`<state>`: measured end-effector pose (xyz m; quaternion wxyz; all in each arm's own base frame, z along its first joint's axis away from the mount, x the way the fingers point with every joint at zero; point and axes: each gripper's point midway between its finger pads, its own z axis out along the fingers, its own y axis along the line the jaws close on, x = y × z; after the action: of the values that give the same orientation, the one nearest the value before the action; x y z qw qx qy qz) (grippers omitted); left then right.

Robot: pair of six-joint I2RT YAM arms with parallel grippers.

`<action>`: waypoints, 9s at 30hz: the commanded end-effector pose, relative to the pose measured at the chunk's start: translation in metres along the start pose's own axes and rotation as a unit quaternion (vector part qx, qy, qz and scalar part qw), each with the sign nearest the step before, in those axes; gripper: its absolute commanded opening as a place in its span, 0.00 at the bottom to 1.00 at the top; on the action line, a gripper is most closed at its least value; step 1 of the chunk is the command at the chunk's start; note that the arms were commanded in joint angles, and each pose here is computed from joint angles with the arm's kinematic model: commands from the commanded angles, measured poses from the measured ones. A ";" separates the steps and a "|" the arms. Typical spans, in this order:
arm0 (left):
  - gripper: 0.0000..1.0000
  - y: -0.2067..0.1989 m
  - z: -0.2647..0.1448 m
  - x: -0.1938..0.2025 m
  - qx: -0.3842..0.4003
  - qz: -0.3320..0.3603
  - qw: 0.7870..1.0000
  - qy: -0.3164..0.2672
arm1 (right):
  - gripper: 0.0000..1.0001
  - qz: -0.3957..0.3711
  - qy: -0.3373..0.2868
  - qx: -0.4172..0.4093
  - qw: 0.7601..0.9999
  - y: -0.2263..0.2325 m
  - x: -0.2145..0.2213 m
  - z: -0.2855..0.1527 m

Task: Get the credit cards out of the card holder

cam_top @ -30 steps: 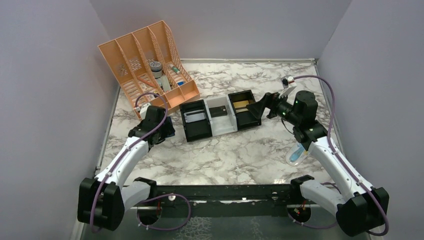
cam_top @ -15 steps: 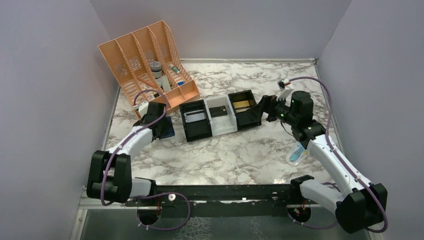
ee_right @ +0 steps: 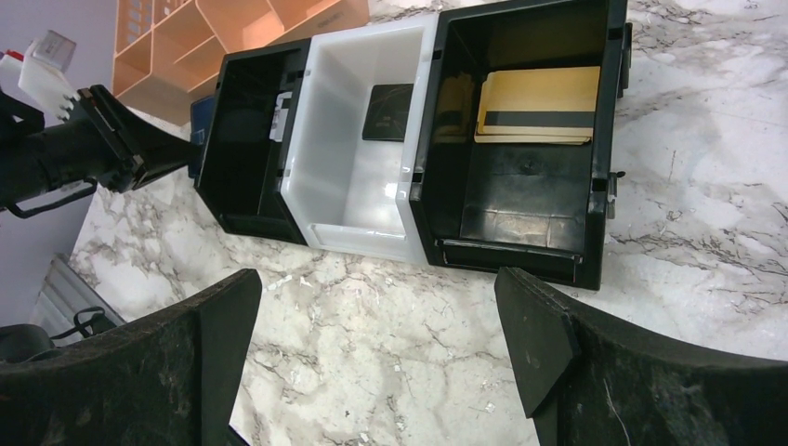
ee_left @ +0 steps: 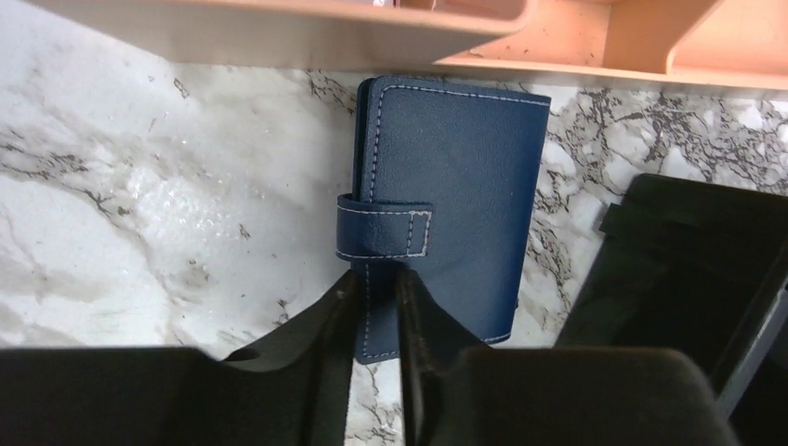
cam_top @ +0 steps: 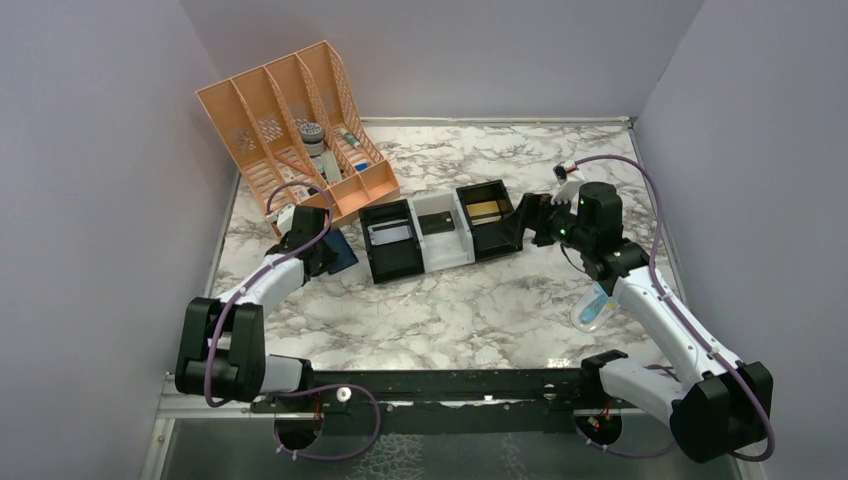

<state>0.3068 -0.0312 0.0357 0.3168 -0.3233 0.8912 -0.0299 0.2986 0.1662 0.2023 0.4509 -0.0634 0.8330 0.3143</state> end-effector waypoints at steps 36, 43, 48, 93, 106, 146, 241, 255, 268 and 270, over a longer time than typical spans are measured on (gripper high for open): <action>0.00 -0.028 -0.189 0.001 0.225 0.066 0.972 0.009 | 0.99 0.049 0.042 -0.076 0.995 0.027 0.031 -0.016; 0.00 -0.060 -0.206 0.036 0.280 0.156 0.946 0.045 | 0.99 0.068 0.049 -0.086 0.993 0.030 0.038 -0.019; 0.00 -0.083 -0.230 0.038 0.297 0.183 0.937 0.023 | 0.99 0.065 0.047 -0.080 0.994 0.030 0.038 -0.023; 0.12 -0.167 -0.181 0.266 0.169 0.539 0.824 -0.042 | 0.99 0.257 0.082 0.078 0.960 -0.036 0.130 -0.014; 0.67 -0.184 -0.223 0.251 0.296 0.504 0.812 0.002 | 0.97 0.229 0.114 0.023 0.966 -0.019 0.136 -0.015; 0.85 -0.162 -0.119 0.223 0.311 0.383 0.864 0.096 | 0.45 0.300 0.222 -0.011 0.928 0.027 0.224 0.040; 0.73 -0.084 -0.131 0.199 0.380 0.084 0.921 0.026 | 0.37 -0.103 0.279 0.107 0.949 0.064 0.208 0.028; 0.80 -0.079 -0.127 0.196 0.352 0.091 0.931 0.020 | 0.37 -0.138 0.280 0.108 0.944 0.067 0.214 0.040; 0.80 -0.085 -0.131 0.204 0.371 0.123 0.920 0.030 | 0.30 -0.150 0.296 0.170 0.928 0.040 0.235 0.041; 0.80 -0.087 -0.132 0.207 0.377 0.122 0.917 0.035 | 0.20 -0.150 0.289 0.172 0.930 0.039 0.233 0.040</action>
<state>0.1545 -0.2294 0.0398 0.3856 -0.0749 0.8645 -0.3137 0.1759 0.2768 0.0333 0.2311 -0.2092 0.9454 0.0954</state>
